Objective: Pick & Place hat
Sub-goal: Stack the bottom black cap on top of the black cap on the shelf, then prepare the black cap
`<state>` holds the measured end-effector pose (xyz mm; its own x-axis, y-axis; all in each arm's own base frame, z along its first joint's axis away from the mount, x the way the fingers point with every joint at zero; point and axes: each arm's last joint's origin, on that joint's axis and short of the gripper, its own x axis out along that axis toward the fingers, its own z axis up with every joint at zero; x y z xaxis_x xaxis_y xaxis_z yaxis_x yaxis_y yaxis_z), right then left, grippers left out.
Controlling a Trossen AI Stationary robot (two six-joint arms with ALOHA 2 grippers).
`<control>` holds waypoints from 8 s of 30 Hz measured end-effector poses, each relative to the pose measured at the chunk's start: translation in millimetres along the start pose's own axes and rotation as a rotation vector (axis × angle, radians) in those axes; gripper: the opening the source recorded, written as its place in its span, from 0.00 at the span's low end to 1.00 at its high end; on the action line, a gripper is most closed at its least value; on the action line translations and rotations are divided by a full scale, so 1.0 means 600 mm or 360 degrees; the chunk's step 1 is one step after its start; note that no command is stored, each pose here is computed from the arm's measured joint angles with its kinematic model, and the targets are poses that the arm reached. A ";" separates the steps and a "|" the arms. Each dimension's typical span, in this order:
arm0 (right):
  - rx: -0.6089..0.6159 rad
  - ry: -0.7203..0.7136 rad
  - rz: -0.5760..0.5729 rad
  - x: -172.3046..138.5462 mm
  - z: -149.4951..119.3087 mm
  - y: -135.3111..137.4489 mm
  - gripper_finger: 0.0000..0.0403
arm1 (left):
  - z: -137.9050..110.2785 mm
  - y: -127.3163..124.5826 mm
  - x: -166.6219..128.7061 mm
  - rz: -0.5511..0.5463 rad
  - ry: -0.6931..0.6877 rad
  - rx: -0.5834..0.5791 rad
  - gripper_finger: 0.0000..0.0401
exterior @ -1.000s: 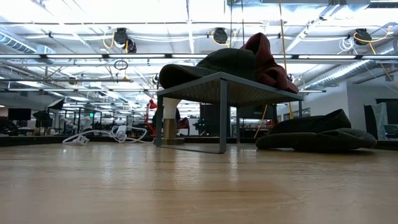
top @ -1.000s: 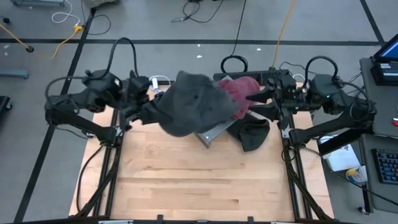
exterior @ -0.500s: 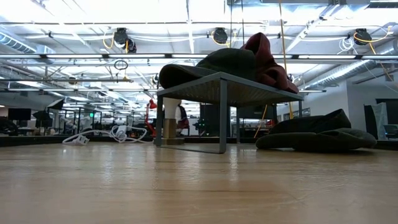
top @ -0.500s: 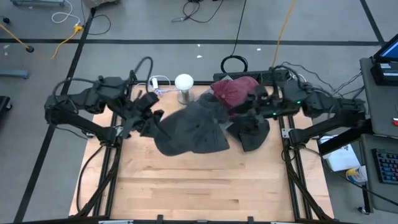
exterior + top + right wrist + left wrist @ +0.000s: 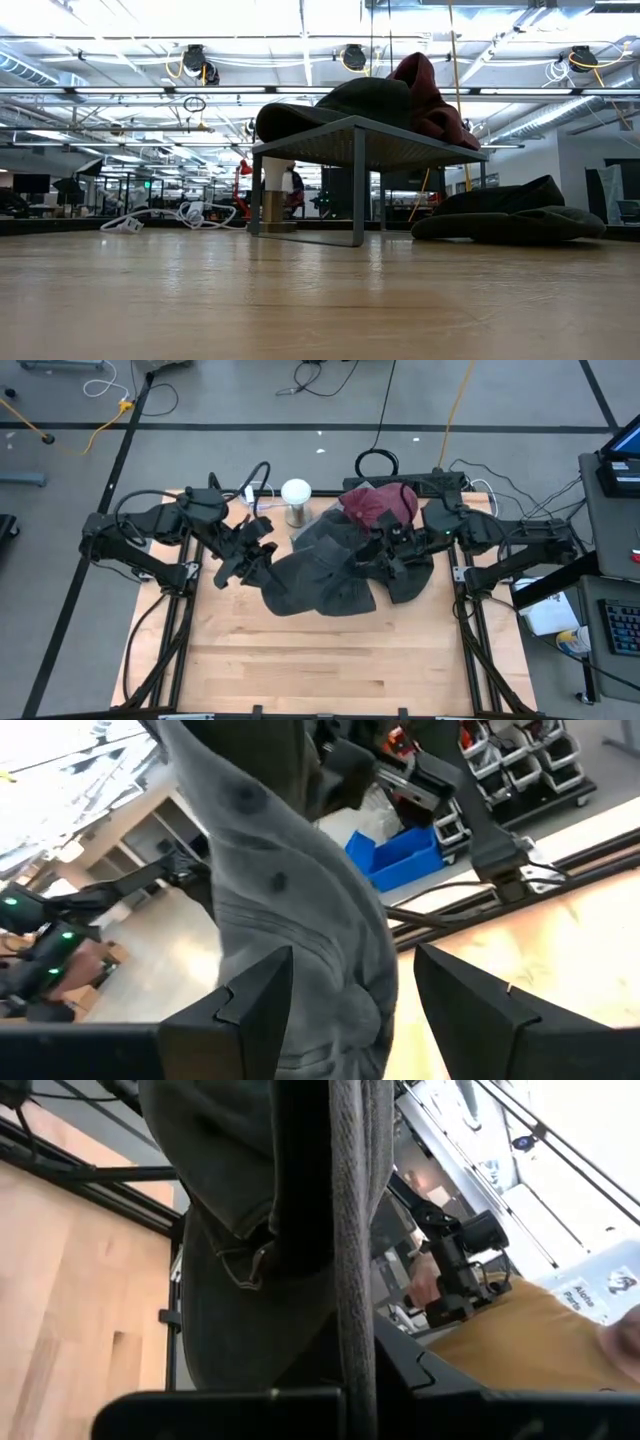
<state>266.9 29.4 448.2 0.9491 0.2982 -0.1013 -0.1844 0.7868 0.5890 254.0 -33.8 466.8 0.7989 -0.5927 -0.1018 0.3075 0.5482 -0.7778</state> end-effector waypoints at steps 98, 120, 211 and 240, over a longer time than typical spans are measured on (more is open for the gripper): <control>0.0848 0.0365 0.0259 0.020 0.138 -0.316 0.00 | -0.078 0.043 -0.003 0.0557 0.0585 0.0273 0.33; 0.0823 0.0371 0.0171 0.015 0.130 -0.338 0.00 | -0.078 0.043 -0.003 0.0557 0.0586 0.0306 0.33; -0.0840 0.0588 -0.1015 0.035 0.071 -0.291 0.53 | -0.078 0.040 -0.001 0.0476 0.0603 0.0266 0.33; -0.0115 0.0208 -0.1317 -0.058 0.045 -0.115 0.51 | -0.078 0.040 -0.001 0.0480 0.0598 0.0248 0.33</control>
<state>253.7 -49.7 433.1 0.7486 -0.3336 -0.5731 0.5383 0.8103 0.2315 236.9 -48.0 419.4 0.6318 -0.5501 -0.5461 0.1881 0.7923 -0.5805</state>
